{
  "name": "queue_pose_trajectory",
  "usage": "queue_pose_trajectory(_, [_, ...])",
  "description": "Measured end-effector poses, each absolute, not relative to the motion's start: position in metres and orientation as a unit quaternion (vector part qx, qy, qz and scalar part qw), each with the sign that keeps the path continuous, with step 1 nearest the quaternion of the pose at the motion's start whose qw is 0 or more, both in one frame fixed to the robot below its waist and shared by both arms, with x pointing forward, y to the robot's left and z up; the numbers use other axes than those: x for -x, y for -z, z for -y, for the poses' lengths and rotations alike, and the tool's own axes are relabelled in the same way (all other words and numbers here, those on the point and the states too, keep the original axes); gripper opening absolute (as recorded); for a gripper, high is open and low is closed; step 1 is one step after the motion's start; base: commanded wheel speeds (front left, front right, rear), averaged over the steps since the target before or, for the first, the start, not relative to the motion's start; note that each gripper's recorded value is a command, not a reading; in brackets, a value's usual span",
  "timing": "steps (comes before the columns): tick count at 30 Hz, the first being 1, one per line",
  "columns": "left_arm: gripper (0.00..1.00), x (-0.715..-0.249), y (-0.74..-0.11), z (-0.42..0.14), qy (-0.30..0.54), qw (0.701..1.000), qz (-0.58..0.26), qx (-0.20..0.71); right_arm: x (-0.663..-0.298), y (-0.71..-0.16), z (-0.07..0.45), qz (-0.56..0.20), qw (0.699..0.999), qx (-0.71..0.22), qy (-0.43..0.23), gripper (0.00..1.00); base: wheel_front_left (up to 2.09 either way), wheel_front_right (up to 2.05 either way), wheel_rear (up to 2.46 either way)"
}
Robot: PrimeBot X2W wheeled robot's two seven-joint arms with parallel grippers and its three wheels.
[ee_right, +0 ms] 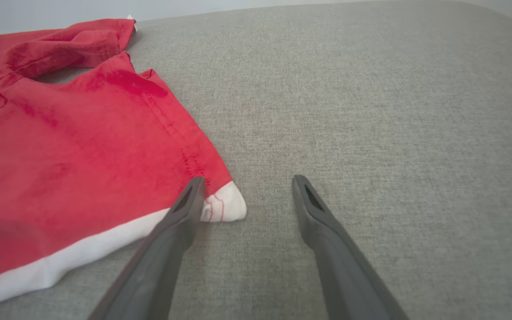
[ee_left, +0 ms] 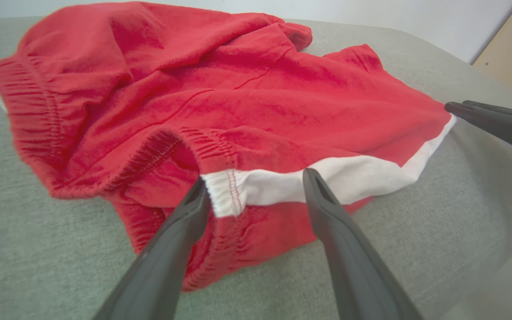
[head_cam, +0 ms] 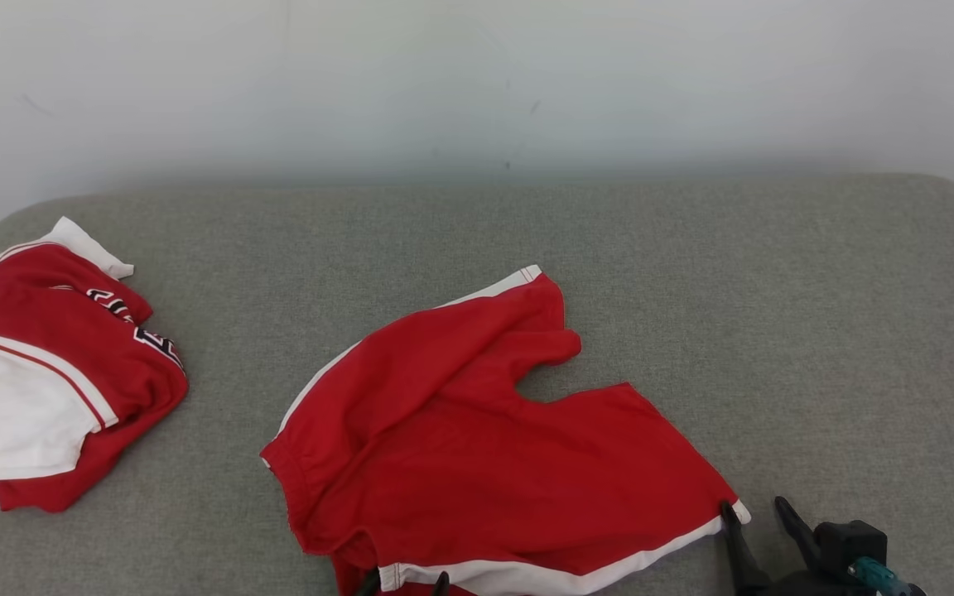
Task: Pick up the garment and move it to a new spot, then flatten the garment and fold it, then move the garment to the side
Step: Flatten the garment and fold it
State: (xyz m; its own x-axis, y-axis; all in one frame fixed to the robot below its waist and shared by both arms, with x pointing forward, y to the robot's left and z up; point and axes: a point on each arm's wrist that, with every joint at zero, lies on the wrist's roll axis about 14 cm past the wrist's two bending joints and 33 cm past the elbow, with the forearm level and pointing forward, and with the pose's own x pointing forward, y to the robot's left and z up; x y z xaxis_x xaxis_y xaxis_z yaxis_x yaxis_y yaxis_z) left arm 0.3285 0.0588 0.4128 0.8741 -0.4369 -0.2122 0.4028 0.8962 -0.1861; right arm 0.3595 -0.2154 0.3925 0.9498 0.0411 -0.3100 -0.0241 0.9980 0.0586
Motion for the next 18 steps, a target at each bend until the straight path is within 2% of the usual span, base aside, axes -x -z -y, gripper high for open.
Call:
queue_pose_trajectory(7, [1.00,-0.332,-0.398,-0.057,0.217,0.961,-0.154,0.078,-0.363,-0.372,0.199,-0.195,0.979,-0.049,-0.023,1.00,0.00,0.00,0.00])
queue_pose_trajectory(8, [0.94,-0.329,-0.392,-0.057,0.215,0.959,-0.165,0.084,-0.365,-0.371,0.196,-0.196,0.979,-0.055,-0.024,1.00,0.00,0.00,0.00])
queue_pose_trajectory(9, [0.82,-0.327,-0.390,-0.056,0.217,0.958,-0.170,0.083,-0.366,-0.371,0.194,-0.198,0.978,-0.059,-0.026,0.96,0.00,0.00,0.00])
queue_pose_trajectory(10, [0.55,-0.327,-0.390,-0.056,0.217,0.958,-0.170,0.083,-0.366,-0.371,0.194,-0.198,0.978,-0.059,-0.026,0.19,0.00,0.00,0.00])
queue_pose_trajectory(11, [0.21,-0.328,-0.391,-0.054,0.220,0.957,-0.169,0.083,-0.367,-0.371,0.191,-0.198,0.978,-0.061,-0.029,0.00,0.00,0.00,0.00])
queue_pose_trajectory(12, [0.00,-0.330,-0.393,-0.053,0.220,0.957,-0.166,0.087,-0.367,-0.371,0.189,-0.198,0.978,-0.065,-0.029,0.00,0.00,0.00,0.00])
queue_pose_trajectory(18, [0.00,-0.334,-0.412,-0.055,0.215,0.962,-0.134,0.098,-0.364,-0.376,0.181,-0.187,0.978,-0.082,-0.038,0.00,0.00,0.00,0.00])
